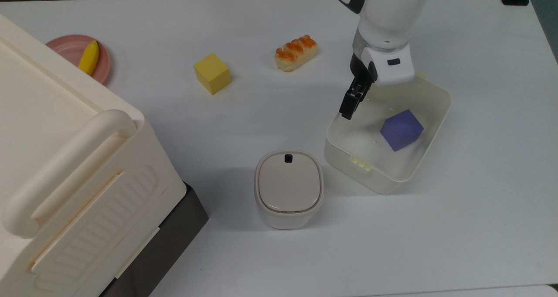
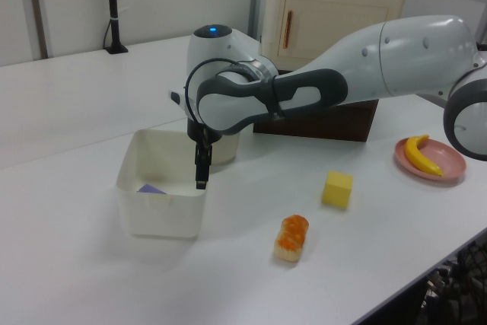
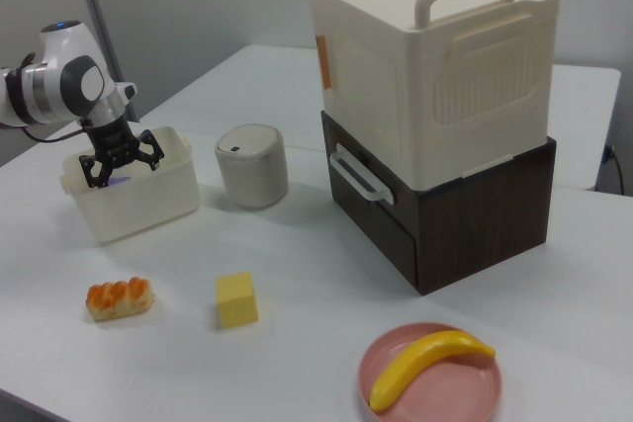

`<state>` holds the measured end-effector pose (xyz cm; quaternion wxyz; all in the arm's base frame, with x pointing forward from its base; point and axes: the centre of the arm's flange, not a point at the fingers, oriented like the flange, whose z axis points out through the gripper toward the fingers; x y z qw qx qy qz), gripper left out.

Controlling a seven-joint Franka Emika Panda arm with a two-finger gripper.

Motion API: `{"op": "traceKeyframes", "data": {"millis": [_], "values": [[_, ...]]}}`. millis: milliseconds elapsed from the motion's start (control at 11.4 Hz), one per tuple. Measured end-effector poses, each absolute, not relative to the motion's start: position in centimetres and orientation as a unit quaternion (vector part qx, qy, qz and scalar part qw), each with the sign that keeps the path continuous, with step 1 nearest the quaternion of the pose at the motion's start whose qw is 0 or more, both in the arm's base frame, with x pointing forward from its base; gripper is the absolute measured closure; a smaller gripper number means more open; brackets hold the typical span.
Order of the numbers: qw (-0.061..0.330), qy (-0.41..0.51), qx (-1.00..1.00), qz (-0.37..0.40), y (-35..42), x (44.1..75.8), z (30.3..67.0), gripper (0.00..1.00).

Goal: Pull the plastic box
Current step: 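Move the gripper over the clear plastic box and lower it to the rim, then hook the gripper on the box rim and pull the box toward the bread roll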

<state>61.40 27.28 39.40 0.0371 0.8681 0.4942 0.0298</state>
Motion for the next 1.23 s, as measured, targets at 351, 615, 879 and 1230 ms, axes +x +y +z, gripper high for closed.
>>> {"op": "traceKeyframes", "data": {"millis": [351,615,879,1230], "values": [[0.038,0.506,0.862,0.024,26.9,60.8,39.3,0.00],[0.040,0.515,0.856,0.017,26.0,60.1,39.3,0.00],[0.045,0.518,0.854,0.008,23.9,59.6,39.2,0.00],[0.055,0.529,0.847,-0.006,18.9,59.2,39.5,0.00]]}}
